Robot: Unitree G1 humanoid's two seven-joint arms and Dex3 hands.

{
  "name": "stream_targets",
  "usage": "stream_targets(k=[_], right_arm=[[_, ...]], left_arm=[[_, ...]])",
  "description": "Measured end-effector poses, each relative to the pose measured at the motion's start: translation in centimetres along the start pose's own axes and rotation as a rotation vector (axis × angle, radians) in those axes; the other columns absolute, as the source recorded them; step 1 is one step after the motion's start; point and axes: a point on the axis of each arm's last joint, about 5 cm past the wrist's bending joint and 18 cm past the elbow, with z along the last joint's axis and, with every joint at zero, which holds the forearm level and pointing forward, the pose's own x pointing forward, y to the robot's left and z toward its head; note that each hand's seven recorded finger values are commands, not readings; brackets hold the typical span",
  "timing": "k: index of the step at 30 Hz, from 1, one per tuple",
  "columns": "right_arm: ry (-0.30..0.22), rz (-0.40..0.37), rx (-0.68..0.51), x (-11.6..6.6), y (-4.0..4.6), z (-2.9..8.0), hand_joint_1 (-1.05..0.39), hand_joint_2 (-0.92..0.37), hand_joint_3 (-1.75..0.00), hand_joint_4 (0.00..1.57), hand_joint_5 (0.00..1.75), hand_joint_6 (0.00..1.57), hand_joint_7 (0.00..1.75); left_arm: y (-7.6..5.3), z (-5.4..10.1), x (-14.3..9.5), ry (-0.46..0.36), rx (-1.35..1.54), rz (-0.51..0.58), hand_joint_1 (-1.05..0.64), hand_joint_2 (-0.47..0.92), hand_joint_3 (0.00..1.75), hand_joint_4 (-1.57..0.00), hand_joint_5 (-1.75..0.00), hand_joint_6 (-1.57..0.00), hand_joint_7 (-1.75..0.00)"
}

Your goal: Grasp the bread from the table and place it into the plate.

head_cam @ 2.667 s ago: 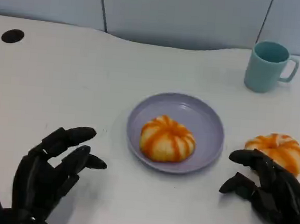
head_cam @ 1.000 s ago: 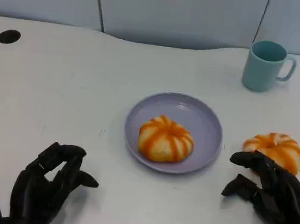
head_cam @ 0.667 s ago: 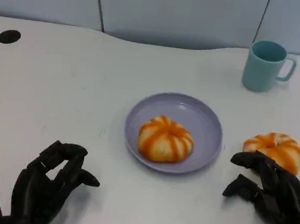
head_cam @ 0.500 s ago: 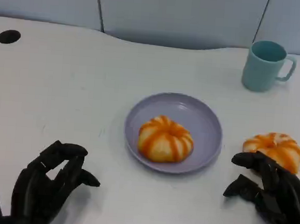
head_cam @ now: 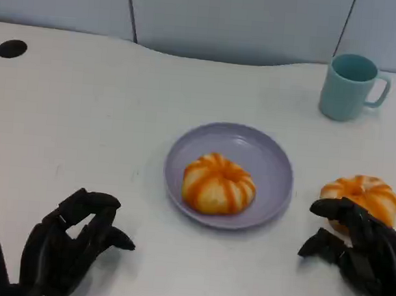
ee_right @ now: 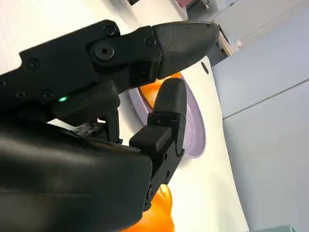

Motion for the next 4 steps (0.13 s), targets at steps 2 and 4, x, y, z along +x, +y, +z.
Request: stream_targets(k=[2, 4], right_arm=[[0.0, 0.0, 0.0, 0.01, -0.01, 0.0, -0.44, -0.92, -0.23, 0.64, 1.41, 0.65, 0.97], [-0.001, 0.0, 0.0, 0.01, -0.02, -0.01, -0.45, -0.92, -0.23, 0.64, 1.41, 0.65, 0.97]], left_arm=[[0.03, 0.02, 0.01, -0.001, -0.001, 0.002, -0.51, 0.92, 0.21, -0.82, -1.44, -0.71, -1.19], [0.08, 0.06, 0.04, -0.004, -0.003, 0.005, -0.51, 0.92, 0.2, -0.82, -1.44, -0.71, -1.2]])
